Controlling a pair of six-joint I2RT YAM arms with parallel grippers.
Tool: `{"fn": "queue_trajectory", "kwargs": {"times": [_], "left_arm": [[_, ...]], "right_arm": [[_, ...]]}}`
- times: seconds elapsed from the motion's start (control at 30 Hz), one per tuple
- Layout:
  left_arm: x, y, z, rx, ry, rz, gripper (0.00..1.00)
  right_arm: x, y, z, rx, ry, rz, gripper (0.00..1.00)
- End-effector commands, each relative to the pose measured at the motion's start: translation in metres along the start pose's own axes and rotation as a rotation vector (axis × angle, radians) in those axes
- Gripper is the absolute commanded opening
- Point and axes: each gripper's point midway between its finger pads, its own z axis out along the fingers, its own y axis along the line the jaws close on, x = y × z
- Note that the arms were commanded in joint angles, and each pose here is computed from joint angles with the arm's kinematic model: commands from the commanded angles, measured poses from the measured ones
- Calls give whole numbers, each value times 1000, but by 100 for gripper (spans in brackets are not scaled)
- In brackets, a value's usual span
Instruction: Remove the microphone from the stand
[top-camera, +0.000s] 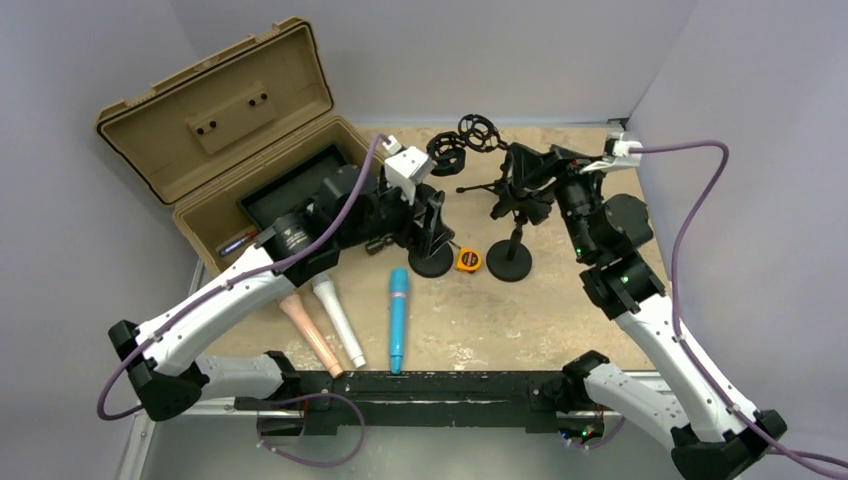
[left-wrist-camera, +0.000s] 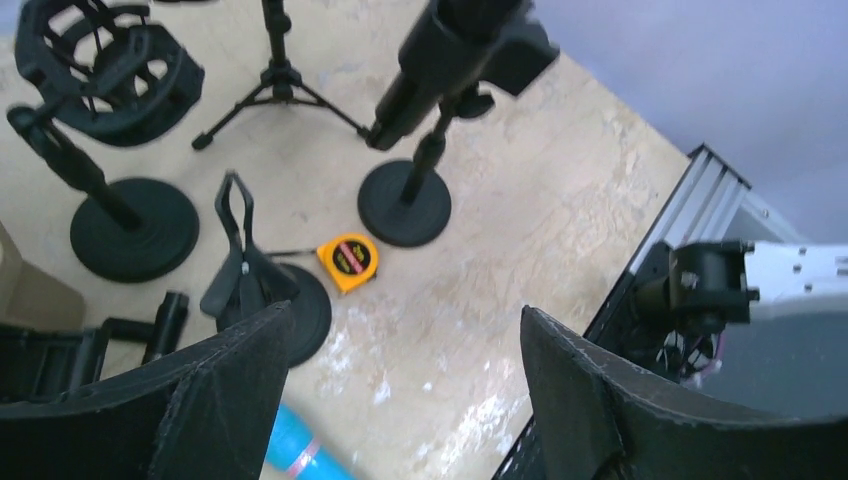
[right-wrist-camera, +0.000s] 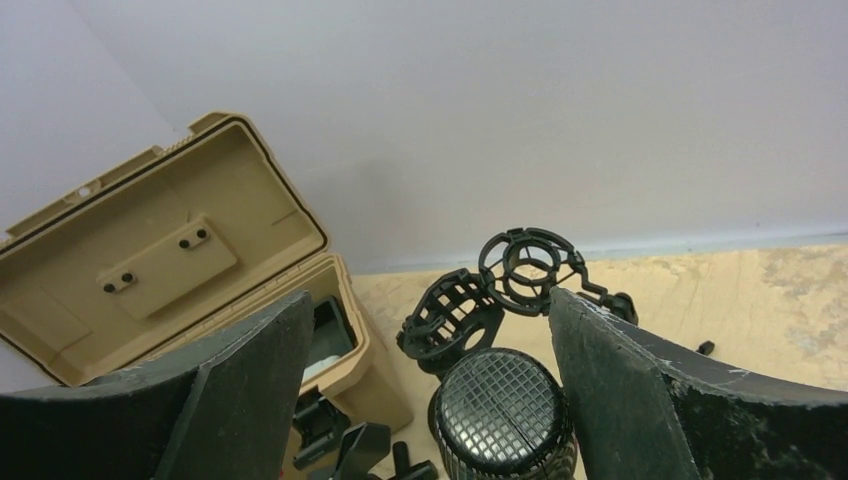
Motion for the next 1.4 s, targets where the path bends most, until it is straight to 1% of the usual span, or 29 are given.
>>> {"fn": "queue_trajectory", "kwargs": {"times": [0.0,0.1,0.2,0.37,0.43,0.57,0.73,0.9,1.0,1.2,1.27,1.33,1.37], "left_arm": [[-61,-13,13,-1,-138,-60,83],[-77,-16,30,-39,-158,-39,87],[-90,-28,47,-36,-168,-3,90],[-99,-59,79,21,-157,76,96],[-103,-71,85,42,-167,117,97],[-110,-85,100,53,-184,170,100],[-117,-72,122,-45,-183,185,100],[-121,-63,147,-112,-203,201,96],[-122,-68,160,-93,-208,208,93],[-127,-78,174,-46,-245,215,88],[-129,-79,177,-43,-245,224,82],[-127,-78,180,-43,-235,238,69],[-126,-78,181,-41,-231,246,61]], "right_arm": [[-44,0,-27,33,-86,71,87],[-57,-3,-41,49,-113,88,89],[-70,-4,-52,58,-137,98,91],[-91,-9,-69,97,-166,110,91],[-100,-14,-81,121,-186,131,91],[-95,-28,-101,175,-176,178,90],[-77,-31,-122,150,-144,247,88],[-73,-33,-133,145,-133,289,88],[-70,-35,-132,166,-104,277,88],[-43,-39,-126,196,-6,246,88],[-35,-39,-126,194,21,244,88],[-31,-41,-128,200,39,245,88],[-30,-42,-129,207,45,245,89]]}}
